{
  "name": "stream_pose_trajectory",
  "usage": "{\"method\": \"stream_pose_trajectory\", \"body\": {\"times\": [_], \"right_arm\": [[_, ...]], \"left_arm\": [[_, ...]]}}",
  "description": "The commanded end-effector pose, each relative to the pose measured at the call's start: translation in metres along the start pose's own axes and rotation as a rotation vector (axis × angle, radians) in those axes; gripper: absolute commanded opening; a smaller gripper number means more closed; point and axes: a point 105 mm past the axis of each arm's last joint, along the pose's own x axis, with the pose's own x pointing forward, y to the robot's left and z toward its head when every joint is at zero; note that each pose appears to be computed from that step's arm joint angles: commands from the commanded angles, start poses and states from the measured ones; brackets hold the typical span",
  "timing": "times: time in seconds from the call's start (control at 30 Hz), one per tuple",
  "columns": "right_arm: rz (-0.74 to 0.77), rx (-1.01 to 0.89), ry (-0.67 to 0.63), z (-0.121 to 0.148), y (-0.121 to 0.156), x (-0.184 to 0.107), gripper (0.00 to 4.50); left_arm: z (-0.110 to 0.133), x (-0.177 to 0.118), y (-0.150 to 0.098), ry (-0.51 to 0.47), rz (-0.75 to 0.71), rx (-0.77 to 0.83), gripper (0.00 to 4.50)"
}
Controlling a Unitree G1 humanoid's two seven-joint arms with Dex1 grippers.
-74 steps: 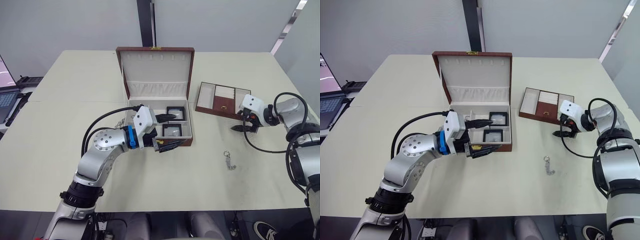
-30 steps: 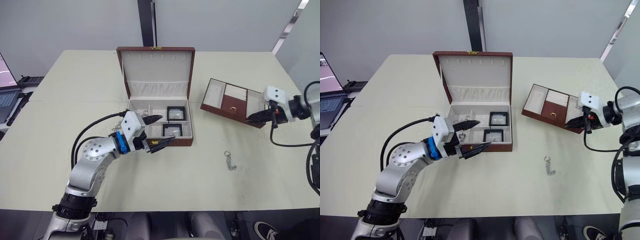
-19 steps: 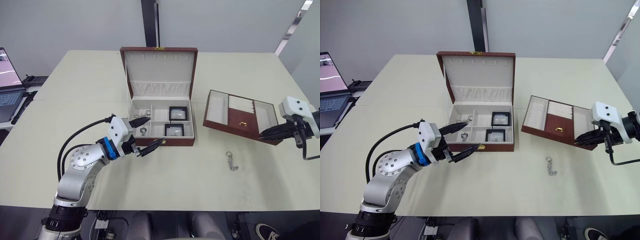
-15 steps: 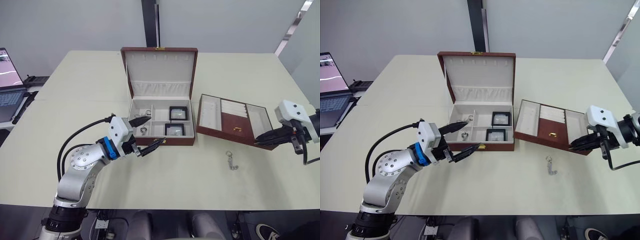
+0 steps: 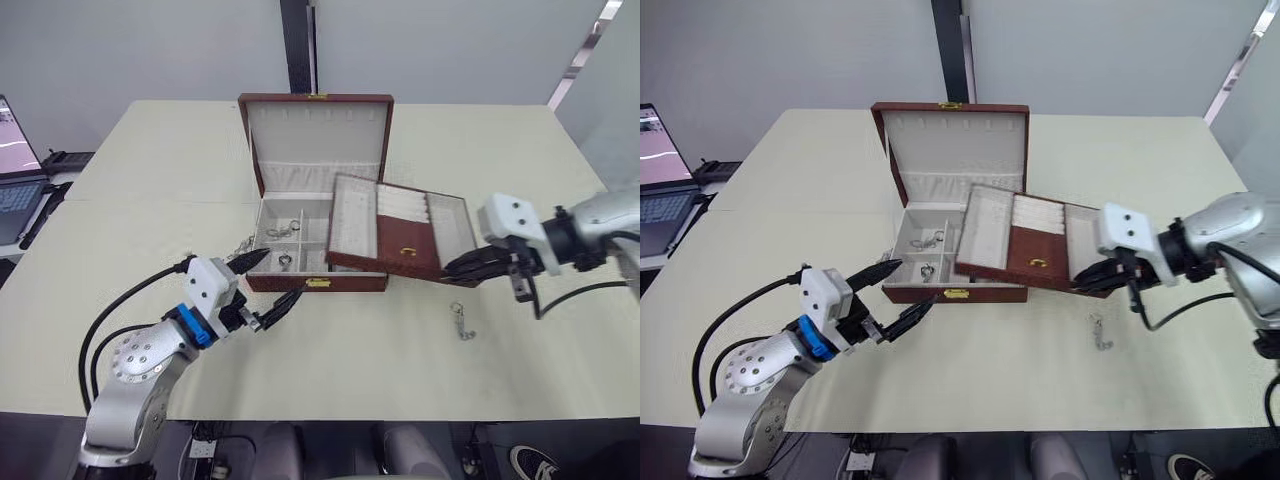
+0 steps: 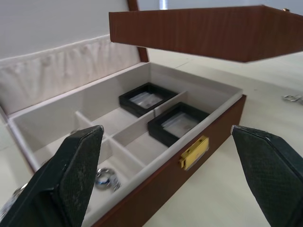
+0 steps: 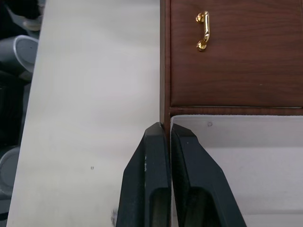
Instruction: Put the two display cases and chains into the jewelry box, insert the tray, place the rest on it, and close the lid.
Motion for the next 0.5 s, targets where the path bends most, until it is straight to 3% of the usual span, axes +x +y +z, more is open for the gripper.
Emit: {"method": "stream_pose_trajectory", "body": {"times": [0.03,0.5], "right_arm": [[-0.061,-0.053,0.002,0.017,-0.016,0.007,0.01],[-0.077,-0.096,0.012,0.057,-0.043,0.058,0.01]], "left_arm": [[0.014,-0.013,0.003,-0.031,0.066,0.021,4.50],[0.011,-0.043,0.001,0.008,0.230,-0.013,4.50]]}}
